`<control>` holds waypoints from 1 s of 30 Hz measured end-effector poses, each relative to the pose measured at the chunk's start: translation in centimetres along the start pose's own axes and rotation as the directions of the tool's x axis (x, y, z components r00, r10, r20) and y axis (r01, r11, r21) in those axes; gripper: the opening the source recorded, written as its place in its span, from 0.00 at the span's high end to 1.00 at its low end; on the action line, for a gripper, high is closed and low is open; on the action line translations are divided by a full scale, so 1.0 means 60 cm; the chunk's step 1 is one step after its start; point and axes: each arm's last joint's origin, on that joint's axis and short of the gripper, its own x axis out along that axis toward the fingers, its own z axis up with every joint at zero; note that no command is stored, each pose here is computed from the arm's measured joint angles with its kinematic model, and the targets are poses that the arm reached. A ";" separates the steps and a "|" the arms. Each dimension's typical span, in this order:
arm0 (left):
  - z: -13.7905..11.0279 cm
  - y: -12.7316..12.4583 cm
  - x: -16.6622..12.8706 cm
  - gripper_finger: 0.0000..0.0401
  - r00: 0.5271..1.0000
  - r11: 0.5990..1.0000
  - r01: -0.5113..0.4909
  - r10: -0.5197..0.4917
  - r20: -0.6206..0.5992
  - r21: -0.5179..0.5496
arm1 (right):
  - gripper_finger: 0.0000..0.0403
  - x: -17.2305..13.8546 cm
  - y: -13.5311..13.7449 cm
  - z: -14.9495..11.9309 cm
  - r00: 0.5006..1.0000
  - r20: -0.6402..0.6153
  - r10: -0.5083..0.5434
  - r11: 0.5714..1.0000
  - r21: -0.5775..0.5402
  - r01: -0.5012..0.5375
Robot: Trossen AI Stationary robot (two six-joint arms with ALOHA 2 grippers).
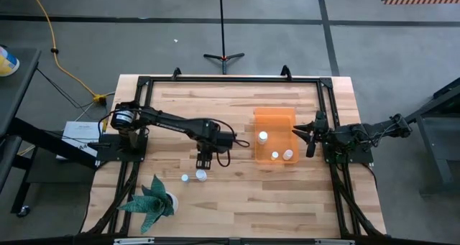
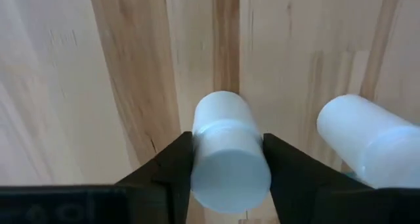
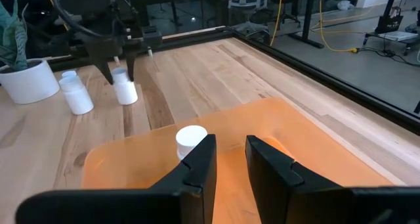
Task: Pick and place pill bottles into a basket
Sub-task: Put the top white medicine bottle into the orange container
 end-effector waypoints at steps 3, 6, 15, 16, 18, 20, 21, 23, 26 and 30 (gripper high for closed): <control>0.008 0.001 -0.002 0.52 0.999 1.000 0.005 -0.007 0.047 0.026 | 0.82 0.000 0.000 0.000 1.000 -0.002 -0.001 1.000 -0.002 0.001; 0.021 0.004 -0.011 0.52 0.995 0.998 0.002 -0.009 0.102 0.067 | 0.82 0.000 0.000 -0.001 1.000 -0.004 -0.001 1.000 -0.003 0.001; 0.092 0.016 -0.101 0.52 0.872 0.926 -0.252 0.091 0.481 0.282 | 0.82 0.000 0.000 -0.001 1.000 -0.005 0.000 1.000 -0.004 0.000; 0.100 0.020 -0.109 0.52 0.844 0.912 -0.296 0.110 0.525 0.285 | 0.82 0.000 0.000 -0.001 1.000 -0.005 0.000 1.000 -0.004 0.000; 0.112 0.024 -0.124 0.52 0.792 0.885 -0.362 0.126 0.598 0.292 | 0.82 0.000 0.000 -0.001 1.000 -0.006 0.000 1.000 -0.004 0.000; 0.121 0.032 -0.137 0.51 0.745 0.864 -0.412 0.135 0.653 0.291 | 0.82 0.000 0.000 -0.001 1.000 -0.006 0.000 1.000 -0.004 0.000; 0.125 0.038 -0.140 0.50 0.726 0.856 -0.431 0.142 0.673 0.285 | 0.82 0.000 0.000 -0.001 1.000 -0.005 0.000 1.000 -0.004 0.000; 0.132 0.054 -0.144 0.51 0.699 0.847 -0.458 0.156 0.698 0.269 | 0.82 0.000 0.000 -0.001 1.000 -0.006 0.001 1.000 -0.004 -0.001; 0.141 0.082 -0.143 0.52 0.670 0.850 -0.464 0.153 0.727 0.248 | 0.82 0.000 0.000 -0.001 1.000 -0.006 0.001 1.000 -0.004 -0.001; 0.147 0.124 -0.132 0.52 0.657 0.871 -0.436 0.135 0.742 0.228 | 0.82 0.000 0.000 -0.001 1.000 -0.007 0.002 1.000 -0.005 -0.002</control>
